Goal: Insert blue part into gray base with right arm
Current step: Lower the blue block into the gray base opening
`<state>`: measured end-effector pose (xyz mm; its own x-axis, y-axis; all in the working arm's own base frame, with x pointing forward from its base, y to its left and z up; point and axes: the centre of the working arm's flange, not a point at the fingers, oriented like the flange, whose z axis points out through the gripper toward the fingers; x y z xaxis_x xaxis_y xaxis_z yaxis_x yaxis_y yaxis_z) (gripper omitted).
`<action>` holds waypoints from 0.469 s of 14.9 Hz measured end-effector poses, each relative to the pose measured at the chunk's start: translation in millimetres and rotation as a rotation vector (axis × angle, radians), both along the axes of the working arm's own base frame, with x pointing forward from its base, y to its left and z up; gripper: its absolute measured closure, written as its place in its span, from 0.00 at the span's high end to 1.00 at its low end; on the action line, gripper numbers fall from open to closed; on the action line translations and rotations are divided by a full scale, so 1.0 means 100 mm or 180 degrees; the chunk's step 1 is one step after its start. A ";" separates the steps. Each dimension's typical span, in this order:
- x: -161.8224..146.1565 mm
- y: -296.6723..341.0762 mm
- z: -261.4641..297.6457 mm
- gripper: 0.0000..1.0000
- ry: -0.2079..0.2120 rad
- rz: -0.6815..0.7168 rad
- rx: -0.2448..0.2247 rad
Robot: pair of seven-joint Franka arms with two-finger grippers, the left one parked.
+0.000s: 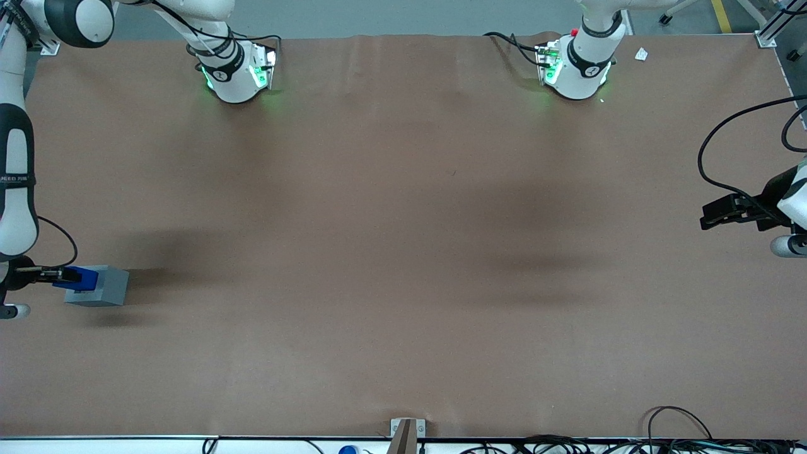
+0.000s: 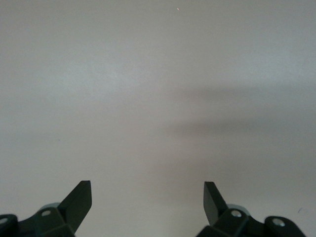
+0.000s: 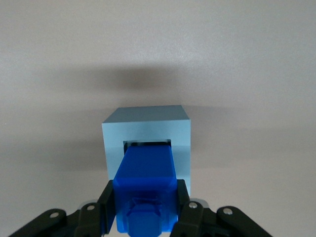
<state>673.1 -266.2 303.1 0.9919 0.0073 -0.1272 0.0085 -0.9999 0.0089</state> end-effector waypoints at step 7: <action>0.02 0.01 -0.08 0.51 0.0010 0.0013 0.0004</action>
